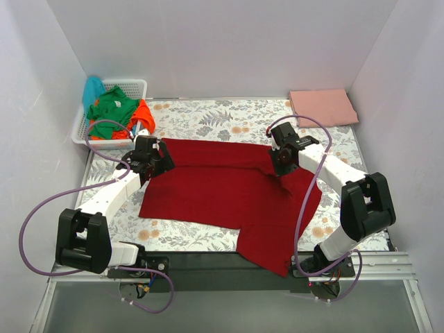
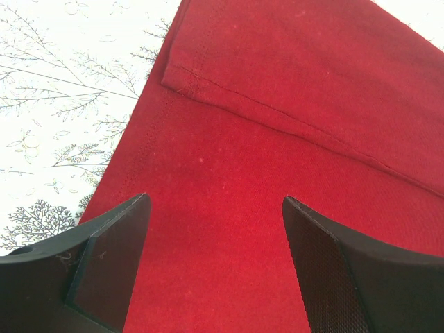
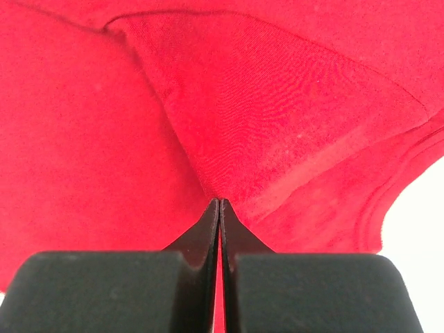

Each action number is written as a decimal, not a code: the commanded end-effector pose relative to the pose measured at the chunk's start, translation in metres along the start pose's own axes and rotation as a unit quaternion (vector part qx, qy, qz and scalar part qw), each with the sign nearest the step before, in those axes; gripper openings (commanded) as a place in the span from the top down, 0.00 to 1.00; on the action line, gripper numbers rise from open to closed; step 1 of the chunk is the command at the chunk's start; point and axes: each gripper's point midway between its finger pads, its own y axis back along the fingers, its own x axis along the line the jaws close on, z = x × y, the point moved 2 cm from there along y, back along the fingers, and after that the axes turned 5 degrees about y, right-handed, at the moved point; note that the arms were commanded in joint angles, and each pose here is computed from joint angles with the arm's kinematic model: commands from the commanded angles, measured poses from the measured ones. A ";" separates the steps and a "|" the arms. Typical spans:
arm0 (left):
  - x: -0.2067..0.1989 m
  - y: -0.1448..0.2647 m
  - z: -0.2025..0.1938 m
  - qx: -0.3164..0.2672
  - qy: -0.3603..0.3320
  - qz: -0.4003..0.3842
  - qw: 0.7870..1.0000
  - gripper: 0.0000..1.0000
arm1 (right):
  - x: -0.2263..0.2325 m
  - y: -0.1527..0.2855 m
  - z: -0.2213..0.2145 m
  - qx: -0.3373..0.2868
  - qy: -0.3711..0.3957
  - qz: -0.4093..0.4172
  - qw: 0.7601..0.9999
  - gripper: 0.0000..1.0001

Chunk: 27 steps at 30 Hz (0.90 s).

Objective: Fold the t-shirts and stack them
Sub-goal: Fold the tshirt

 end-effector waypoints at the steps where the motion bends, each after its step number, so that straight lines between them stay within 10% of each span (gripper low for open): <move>1: -0.004 0.003 0.008 -0.014 -0.005 -0.007 1.000 0.24 | 0.016 0.016 -0.001 0.022 -0.043 0.040 0.998 0.99; 15: -0.005 -0.001 0.004 -0.003 -0.010 -0.008 1.000 0.24 | 0.025 0.003 -0.016 0.071 -0.076 0.052 0.993 0.89; 21: -0.020 -0.003 0.025 -0.017 -0.003 -0.012 1.000 0.24 | -0.009 0.012 0.019 -0.016 -0.125 0.076 0.989 0.52; 27: -0.033 -0.029 0.051 -0.014 0.019 0.014 1.000 0.25 | -0.105 0.016 0.035 -0.169 -0.293 0.116 0.934 0.49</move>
